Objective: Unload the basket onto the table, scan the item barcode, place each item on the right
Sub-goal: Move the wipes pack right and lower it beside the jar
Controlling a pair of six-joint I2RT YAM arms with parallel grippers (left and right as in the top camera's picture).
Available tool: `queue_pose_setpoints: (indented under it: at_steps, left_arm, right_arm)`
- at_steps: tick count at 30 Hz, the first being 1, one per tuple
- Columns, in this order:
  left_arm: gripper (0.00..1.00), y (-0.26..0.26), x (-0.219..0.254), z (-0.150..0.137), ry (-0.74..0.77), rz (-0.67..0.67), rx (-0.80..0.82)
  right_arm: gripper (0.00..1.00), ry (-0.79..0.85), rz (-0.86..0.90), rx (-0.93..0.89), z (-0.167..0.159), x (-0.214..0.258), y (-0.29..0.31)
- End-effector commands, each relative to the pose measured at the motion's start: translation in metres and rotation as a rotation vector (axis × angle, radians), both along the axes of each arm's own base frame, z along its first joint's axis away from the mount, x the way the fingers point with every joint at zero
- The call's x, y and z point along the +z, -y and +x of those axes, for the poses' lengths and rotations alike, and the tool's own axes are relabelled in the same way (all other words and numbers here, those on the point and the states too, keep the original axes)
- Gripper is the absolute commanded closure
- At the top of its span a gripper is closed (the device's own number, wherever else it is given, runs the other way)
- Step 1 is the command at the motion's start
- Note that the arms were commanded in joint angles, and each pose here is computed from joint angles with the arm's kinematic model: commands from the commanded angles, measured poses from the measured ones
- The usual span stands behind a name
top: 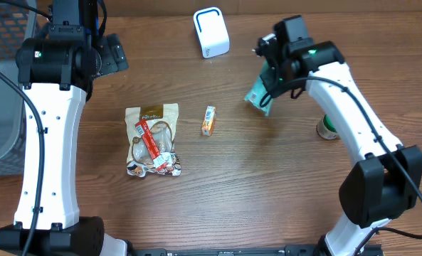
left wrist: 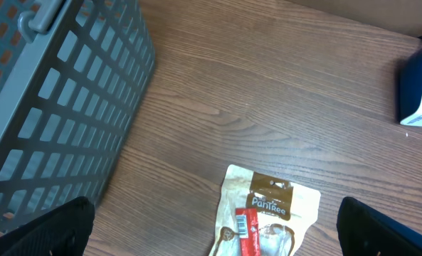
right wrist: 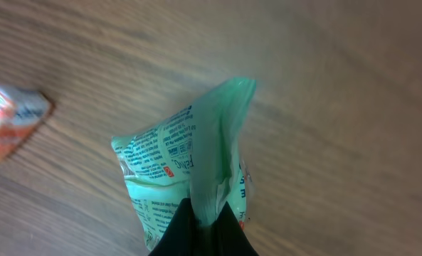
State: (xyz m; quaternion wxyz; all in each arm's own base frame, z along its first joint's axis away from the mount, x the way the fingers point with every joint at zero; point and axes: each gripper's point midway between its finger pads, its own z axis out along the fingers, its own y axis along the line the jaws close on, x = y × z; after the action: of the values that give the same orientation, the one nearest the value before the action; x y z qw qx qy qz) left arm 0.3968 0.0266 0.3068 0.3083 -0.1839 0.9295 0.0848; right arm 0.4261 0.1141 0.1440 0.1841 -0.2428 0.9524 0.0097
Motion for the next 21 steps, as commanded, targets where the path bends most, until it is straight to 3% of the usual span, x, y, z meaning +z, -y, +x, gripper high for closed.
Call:
queue_pose_setpoints:
  at_steps: [1,6,12,16,19,21]
  left_arm:
    - [0.0,0.001,0.006,-0.001,0.014,0.013,-0.01]
    - [0.0,0.001,0.006,-0.001,0.014,0.013,-0.01]
    - [0.0,0.001,0.006,-0.001,0.014,0.013,-0.01]
    - [0.0,0.001,0.006,-0.001,0.014,0.013,-0.01]
    - [0.0,0.001,0.006,-0.001,0.014,0.013,-0.01]
    - [0.0,0.001,0.006,-0.001,0.014,0.013,-0.01]
  right_arm:
    - [0.96,-0.051,0.073,-0.035,-0.006,-0.01,0.009]
    - [0.96,-0.107,0.058,-0.088,-0.014,-0.03,0.04]
    - [0.96,-0.171,0.008,0.018,-0.035,-0.061,0.051]
    - [0.95,-0.134,-0.048,0.013,-0.029,-0.072,0.061]
    - [0.73,-0.112,-0.092,-0.006,-0.024,-0.072,0.069]
    - [0.4,-0.099,-0.103,-0.027,-0.021,-0.071,0.071]
